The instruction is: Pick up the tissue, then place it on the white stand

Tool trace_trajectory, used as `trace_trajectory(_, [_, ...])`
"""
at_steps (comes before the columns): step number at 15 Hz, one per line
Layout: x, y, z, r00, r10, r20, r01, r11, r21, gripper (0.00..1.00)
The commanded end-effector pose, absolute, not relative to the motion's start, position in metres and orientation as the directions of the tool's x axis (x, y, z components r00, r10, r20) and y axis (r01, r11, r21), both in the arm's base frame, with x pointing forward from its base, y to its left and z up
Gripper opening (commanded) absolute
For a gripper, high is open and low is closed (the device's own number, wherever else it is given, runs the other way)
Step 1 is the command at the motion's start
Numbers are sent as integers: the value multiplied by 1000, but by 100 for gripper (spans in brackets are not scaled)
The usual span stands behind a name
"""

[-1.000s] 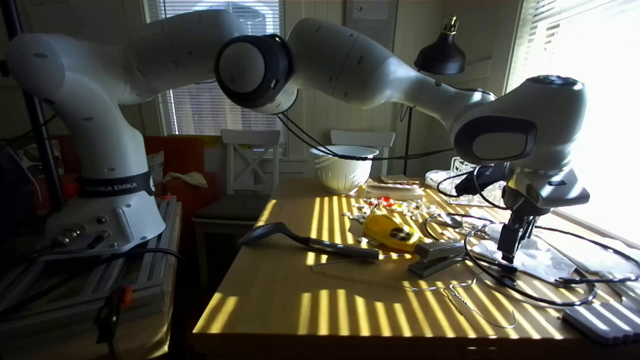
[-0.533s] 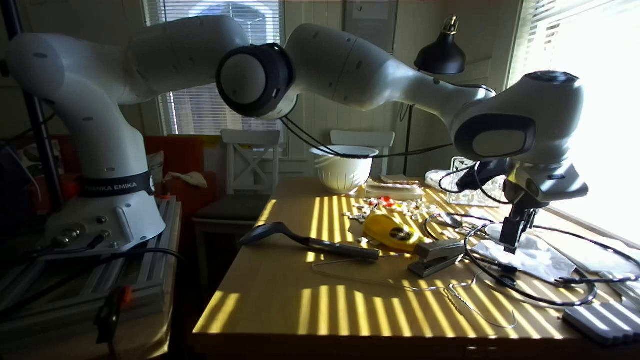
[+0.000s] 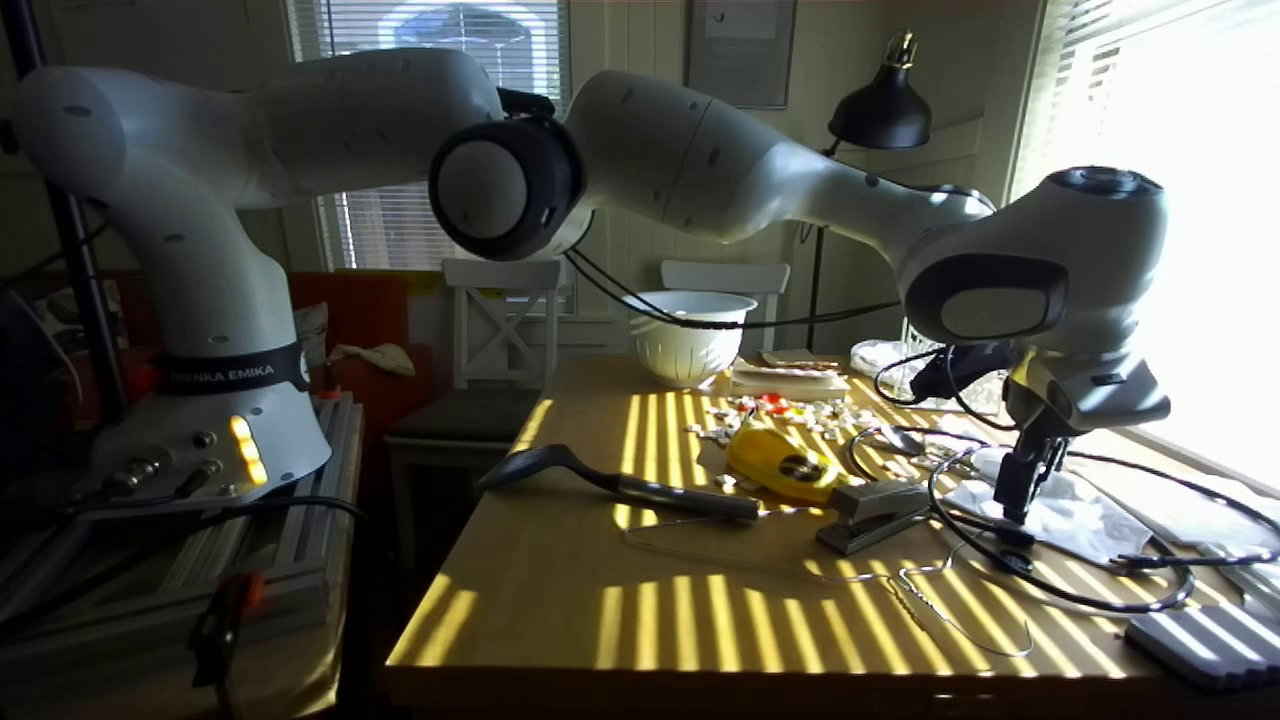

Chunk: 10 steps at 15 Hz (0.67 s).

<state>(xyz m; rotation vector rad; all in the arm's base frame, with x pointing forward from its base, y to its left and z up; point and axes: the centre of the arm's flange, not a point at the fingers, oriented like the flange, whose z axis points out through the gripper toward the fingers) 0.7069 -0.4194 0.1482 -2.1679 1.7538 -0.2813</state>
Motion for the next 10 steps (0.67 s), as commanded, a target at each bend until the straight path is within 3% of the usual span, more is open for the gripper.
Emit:
trace_trajectory(1, [737,-443,150,199,-978,-54,-900,-161,-404,100])
trace_trajectory(10, [724,-450,129,171,-980,-106,-917,-119,-382,100])
